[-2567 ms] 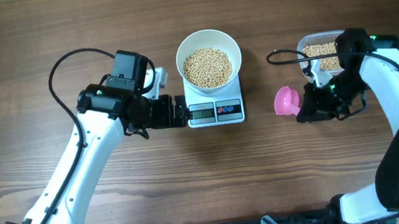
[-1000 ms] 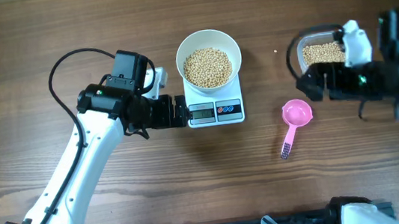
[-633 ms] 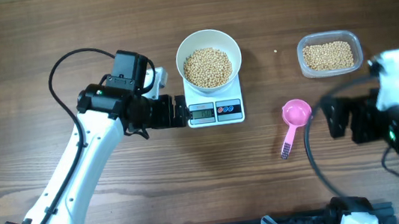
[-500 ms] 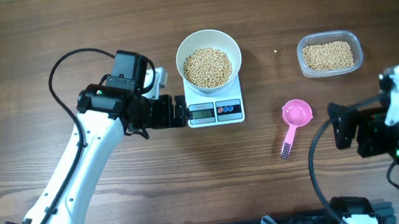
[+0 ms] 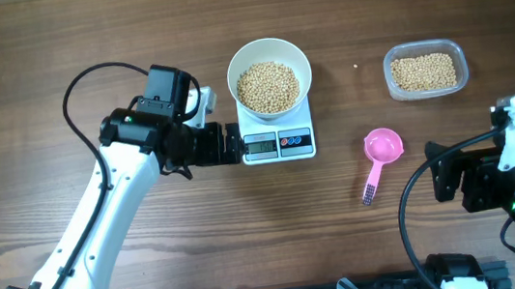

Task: Scoop item into bowl and weigh 150g on scale

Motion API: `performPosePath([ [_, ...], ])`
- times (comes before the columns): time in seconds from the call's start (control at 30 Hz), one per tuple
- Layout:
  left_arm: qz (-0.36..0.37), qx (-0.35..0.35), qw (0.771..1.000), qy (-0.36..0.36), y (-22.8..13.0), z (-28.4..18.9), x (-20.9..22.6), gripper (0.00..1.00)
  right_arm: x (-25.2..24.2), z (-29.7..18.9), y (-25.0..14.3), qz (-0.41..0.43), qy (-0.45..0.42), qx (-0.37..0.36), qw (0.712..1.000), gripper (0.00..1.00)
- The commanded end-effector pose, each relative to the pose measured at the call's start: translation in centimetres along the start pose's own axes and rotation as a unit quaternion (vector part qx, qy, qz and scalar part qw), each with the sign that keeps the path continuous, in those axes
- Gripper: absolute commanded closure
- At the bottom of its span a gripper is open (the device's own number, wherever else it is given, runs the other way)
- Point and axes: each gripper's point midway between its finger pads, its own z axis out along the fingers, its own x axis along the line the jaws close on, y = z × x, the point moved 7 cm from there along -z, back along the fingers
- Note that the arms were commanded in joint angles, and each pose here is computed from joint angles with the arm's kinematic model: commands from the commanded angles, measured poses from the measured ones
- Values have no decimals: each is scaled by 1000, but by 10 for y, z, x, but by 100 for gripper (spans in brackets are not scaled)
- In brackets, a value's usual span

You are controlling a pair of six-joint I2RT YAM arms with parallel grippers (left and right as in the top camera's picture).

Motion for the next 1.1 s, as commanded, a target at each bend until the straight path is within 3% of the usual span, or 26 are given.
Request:
performPosePath([
  [0.0, 8, 2, 1000, -2, 0, 2, 1, 0, -2, -3, 2, 1, -11, -7, 1000, 0],
  [0.37, 8, 2, 1000, -2, 0, 2, 1, 0, -3, -2, 34, 9, -9, -95, 995, 0],
  [0.57, 8, 2, 1000, -2, 0, 2, 1, 0, -9, 24, 40, 2, -10, -136, 991, 0],
  [0.9, 8, 2, 1000, -2, 0, 2, 1, 0, -17, 72, -3, -28, -13, -256, 966, 0],
  [1.07, 8, 2, 1000, -2, 0, 2, 1, 0, -16, 84, -35, -38, -4, -276, 961, 0],
])
